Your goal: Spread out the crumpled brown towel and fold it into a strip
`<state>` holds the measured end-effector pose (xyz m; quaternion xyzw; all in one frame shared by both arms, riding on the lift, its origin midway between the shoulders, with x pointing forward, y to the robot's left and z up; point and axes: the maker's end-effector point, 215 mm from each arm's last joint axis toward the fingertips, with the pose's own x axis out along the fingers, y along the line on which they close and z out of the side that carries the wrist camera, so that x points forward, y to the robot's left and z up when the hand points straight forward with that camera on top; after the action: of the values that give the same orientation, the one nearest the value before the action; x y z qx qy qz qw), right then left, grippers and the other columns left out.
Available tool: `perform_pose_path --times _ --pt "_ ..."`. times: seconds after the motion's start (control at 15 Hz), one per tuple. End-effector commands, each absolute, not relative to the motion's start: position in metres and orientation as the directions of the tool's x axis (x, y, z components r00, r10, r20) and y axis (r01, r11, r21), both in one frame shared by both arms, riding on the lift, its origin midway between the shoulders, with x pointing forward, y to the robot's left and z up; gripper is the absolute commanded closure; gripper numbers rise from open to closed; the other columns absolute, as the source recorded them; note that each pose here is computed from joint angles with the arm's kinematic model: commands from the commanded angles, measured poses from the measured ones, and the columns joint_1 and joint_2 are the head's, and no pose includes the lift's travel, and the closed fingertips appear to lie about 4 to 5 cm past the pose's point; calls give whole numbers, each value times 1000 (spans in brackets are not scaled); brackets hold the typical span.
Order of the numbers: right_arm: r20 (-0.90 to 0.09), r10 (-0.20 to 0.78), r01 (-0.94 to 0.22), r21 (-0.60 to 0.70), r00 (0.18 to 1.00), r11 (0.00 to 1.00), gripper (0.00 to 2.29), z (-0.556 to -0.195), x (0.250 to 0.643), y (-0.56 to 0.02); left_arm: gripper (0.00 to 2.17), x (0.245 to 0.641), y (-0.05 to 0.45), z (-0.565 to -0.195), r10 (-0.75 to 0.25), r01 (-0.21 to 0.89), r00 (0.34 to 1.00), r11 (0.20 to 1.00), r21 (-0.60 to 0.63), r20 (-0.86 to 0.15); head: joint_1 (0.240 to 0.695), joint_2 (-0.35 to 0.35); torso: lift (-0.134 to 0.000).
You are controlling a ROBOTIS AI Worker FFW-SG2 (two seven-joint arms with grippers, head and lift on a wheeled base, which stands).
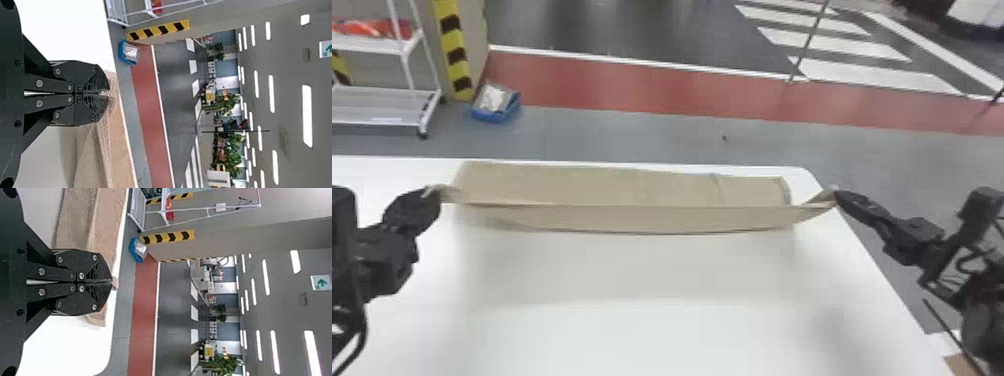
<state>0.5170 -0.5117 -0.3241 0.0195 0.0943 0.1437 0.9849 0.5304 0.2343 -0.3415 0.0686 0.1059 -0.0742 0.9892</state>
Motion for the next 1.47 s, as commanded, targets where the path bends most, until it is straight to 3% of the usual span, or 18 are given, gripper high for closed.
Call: perform_pose_path --times 0.0,0.67,0.87,1.27,1.4 --pt "-195 282 -267 101 939 958 1504 -333 484 -517 1355 498 239 -344 -109 149 960 979 141 -259 695 -283 -124" --pt "-168 319 -286 193 933 939 1504 -331 426 -516 1355 389 271 -363 11 96 904 969 228 -428 695 -332 -124" --pt "-185 312 -275 204 932 940 1504 -332 434 -515 1352 395 270 -360 13 95 905 968 233 -426 695 -328 -124" --pt "-227 357 -307 226 906 924 1501 -350 497 -485 1352 441 247 -366 -13 111 899 974 198 -438 695 -306 -124" --pt "-238 327 -279 216 915 936 1501 -351 510 -489 1352 451 247 -374 -1 110 883 973 204 -469 695 -285 -124"
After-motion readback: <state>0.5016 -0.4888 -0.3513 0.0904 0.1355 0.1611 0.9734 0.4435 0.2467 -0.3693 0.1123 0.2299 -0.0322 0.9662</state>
